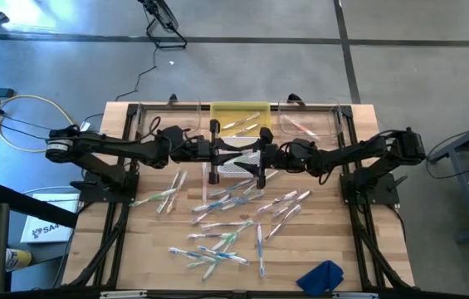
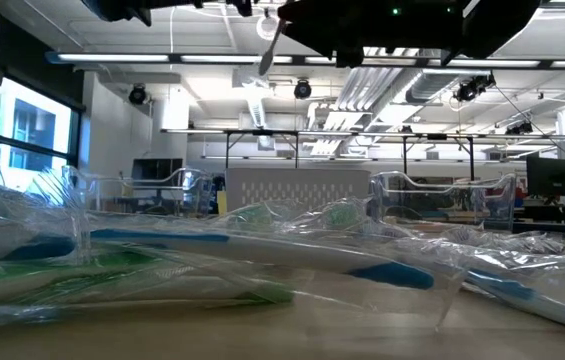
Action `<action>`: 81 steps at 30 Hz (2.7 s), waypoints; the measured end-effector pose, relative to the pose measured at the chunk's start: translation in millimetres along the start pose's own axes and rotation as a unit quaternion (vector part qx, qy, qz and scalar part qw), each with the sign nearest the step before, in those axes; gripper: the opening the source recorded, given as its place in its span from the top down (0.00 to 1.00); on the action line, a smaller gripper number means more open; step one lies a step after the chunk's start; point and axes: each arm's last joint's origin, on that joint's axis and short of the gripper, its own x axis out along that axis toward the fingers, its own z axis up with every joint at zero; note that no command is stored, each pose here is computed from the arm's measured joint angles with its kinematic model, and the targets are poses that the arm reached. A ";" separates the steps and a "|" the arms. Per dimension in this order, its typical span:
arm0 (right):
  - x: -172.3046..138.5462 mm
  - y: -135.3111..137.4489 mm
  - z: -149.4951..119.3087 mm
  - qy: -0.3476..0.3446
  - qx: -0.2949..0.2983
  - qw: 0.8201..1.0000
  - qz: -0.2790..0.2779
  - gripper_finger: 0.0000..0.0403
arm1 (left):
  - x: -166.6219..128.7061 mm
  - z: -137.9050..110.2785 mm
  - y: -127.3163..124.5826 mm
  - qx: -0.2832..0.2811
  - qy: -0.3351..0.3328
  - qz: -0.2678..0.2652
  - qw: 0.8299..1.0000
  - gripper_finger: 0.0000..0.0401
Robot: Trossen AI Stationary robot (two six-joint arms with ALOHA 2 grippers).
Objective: Pick & Place Toothbrushes
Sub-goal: Put the orange toothbrush into the right transparent bin
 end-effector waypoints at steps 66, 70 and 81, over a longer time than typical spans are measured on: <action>-17.1 -4.7 18.1 0.053 -0.014 0.997 -0.053 0.98 | -23.0 25.1 5.3 0.052 0.030 -0.006 0.998 0.60; -34.2 -11.5 26.7 0.112 -0.023 0.983 -0.143 0.98 | -31.1 30.1 6.1 0.050 0.050 -0.011 0.997 0.60; -75.6 -39.8 20.0 0.265 -0.028 0.902 -0.339 0.98 | -42.2 36.4 6.9 0.048 0.074 -0.018 0.996 0.60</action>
